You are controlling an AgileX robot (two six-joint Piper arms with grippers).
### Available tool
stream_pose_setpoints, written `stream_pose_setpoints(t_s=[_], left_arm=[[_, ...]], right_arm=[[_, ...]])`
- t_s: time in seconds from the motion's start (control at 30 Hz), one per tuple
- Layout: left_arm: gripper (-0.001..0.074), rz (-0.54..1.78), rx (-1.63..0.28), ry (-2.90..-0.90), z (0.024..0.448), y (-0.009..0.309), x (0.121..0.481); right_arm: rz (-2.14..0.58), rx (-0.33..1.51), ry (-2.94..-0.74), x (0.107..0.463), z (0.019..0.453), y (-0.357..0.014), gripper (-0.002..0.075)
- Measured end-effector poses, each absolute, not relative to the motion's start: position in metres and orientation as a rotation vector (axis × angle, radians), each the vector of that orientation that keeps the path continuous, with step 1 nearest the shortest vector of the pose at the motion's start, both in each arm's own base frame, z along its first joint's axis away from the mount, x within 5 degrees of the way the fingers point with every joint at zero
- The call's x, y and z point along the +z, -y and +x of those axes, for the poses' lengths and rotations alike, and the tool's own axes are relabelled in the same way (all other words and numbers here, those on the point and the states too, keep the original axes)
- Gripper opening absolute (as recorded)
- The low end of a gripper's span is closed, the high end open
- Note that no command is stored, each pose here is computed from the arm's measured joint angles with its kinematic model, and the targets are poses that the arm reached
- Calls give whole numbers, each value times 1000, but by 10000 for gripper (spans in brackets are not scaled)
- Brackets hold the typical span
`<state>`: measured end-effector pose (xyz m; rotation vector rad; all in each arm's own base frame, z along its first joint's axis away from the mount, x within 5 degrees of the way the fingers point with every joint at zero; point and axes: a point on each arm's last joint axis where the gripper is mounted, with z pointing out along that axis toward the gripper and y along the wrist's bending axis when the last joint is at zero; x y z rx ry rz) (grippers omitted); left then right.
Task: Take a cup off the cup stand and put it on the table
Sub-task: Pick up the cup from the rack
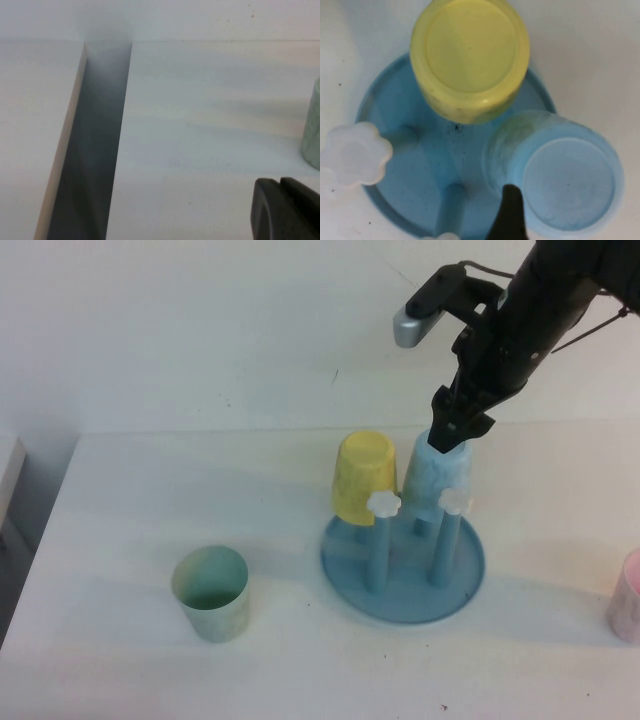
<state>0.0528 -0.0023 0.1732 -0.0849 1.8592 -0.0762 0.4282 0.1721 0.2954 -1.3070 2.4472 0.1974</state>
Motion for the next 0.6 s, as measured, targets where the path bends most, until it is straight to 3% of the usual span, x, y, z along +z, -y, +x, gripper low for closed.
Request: stream_pose_setpoints(t_s=[0.6], left_arm=[[-3, -83, -75, -1861, 53, 2, 173]], right_arm=[[-1396, 177, -2492, 258, 439, -180, 575]])
